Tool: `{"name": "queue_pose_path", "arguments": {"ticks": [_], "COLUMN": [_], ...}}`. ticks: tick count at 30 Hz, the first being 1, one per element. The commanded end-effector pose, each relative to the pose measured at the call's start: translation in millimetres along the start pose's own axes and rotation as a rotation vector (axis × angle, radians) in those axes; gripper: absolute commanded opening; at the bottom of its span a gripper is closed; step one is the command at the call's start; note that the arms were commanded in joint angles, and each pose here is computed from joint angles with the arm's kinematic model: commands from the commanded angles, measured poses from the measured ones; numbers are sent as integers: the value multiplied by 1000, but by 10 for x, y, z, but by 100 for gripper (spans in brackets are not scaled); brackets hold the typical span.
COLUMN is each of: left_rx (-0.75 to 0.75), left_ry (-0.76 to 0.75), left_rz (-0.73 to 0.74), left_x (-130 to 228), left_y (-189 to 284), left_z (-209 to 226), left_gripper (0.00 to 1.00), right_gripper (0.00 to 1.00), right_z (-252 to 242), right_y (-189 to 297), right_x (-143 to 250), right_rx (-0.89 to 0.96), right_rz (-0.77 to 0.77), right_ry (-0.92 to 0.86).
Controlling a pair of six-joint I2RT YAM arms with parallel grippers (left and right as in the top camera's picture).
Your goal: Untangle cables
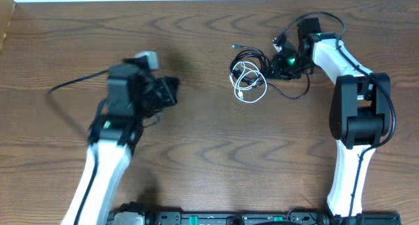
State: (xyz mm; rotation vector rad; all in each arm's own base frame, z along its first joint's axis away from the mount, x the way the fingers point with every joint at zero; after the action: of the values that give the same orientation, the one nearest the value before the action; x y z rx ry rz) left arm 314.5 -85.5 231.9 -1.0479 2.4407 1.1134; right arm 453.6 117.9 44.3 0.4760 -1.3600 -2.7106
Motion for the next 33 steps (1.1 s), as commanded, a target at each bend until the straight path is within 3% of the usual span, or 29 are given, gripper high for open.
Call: {"name": "queue_pose_path", "arguments": {"ticks": [1,5,7,10,13,20,30,33], "left_rx": [102,53,50,69,93,-7,-114,-115], "left_ry": [85,102,91,59,32,2,-4,-3], "left_rz": [293,418,456,483,484,391,348,351], "left_x": [362,670,793,923,972,888,899,912], "left_y": [-444,-786,-907,-1055,-1125,-1193,-1265,-1307], "left_z": [-48,72,73,18,-47,80,300,324], "left_gripper": [8,9,17,40,45,46,46,46], "right_gripper": [15,10,9,9,7,8,30,31], "right_z": [110,133,177,293,430,647,607,607], "right_y": [163,50,-4,-83,-176,-449,-463,-463], "right_x": [-59,-24,-10,-14,-22,-19,-35,-38], "right_rx": [25,30,35,29,23,180,249,249], "right_rz": [-31,-6,8,17,23,36,31,30], "right_ry": [21,-46,-47,-47,-75,12,60,61]}}
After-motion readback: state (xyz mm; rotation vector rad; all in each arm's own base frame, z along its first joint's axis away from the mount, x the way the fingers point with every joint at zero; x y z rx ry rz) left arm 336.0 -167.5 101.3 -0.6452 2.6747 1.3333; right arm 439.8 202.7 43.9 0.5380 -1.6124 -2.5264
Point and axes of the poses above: each gripper's point midway between its finger pads, its own y axis back along the fingers, its own z axis along the line the jaws close on, x = y × z, the point moved 4 cm from there along y, back along the fingers, and after that the axes turned 10 degrees about y, right-handed, at the moved point
